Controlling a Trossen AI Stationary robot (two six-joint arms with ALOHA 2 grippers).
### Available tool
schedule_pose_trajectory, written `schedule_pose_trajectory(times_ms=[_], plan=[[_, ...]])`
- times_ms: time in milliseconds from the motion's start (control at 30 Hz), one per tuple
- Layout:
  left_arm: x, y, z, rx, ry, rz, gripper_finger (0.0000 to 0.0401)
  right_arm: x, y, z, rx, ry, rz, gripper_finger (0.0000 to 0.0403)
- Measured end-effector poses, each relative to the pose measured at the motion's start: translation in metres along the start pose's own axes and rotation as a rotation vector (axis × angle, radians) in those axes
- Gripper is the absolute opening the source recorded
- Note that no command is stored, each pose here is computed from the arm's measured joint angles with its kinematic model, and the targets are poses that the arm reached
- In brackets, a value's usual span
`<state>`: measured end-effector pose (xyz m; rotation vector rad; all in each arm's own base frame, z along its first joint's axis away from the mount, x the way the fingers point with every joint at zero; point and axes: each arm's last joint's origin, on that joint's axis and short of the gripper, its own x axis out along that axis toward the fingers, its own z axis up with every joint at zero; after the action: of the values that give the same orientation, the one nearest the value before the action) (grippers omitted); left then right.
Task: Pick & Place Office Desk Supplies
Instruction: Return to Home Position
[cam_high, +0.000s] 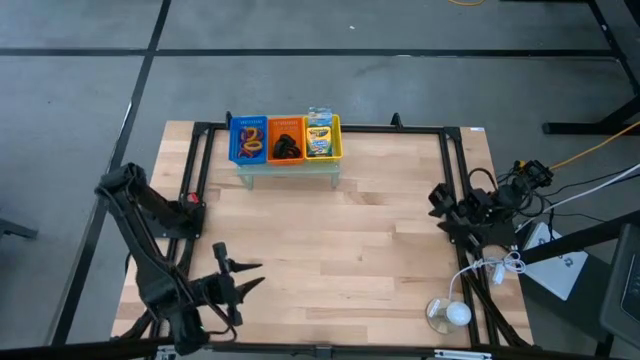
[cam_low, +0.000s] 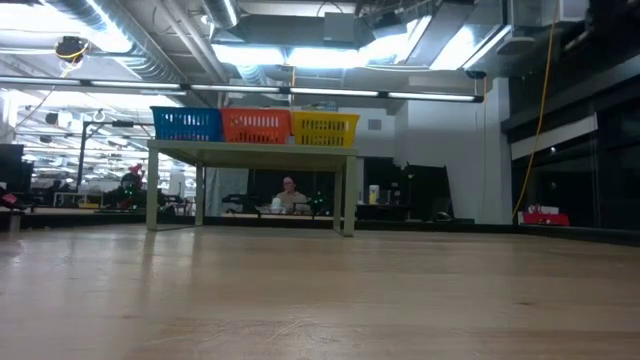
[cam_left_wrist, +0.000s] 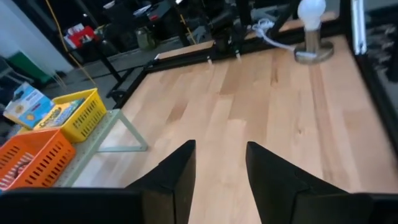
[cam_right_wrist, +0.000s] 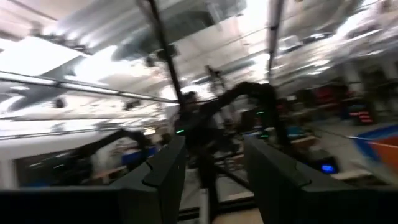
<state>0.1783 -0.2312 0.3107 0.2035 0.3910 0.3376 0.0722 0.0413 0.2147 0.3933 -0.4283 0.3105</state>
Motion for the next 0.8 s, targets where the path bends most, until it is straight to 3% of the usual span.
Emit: schedule_pose_trajectory(times_ms=[167,267,333,467,567,700,800], plan=[[-0.014,0.01,0.005,-0.076,-0.013,-0.047,0.0136,-0.001,0.006,0.0,-0.013,0.024,0.202,0.0162],[-0.017,0.011,0.002,0.032,0.052,-0.106,0.0138,-0.001,0.008,-0.001,-0.121,0.026,0.295,0.0162],[-0.017,0.008,0.001,0.047,0.064,-0.121,0.0139,-0.001,0.009,0.0,-0.119,0.019,0.306,0.0162],[-0.011,0.002,-0.001,-0.053,0.098,-0.127,0.0139,-0.001,0.009,0.005,-0.091,-0.035,0.282,0.0162],[-0.011,0.0,-0.003,-0.181,0.217,-0.215,0.0139,-0.001,0.009,-0.002,-0.11,0.044,0.311,0.0162],[-0.042,-0.007,0.002,-0.135,0.036,-0.263,0.0138,-0.002,0.009,-0.009,-0.147,0.126,0.356,0.0162],[-0.068,-0.008,0.003,-0.077,-0.071,-0.305,0.0137,-0.002,0.008,-0.011,-0.188,0.293,0.318,0.0162]])
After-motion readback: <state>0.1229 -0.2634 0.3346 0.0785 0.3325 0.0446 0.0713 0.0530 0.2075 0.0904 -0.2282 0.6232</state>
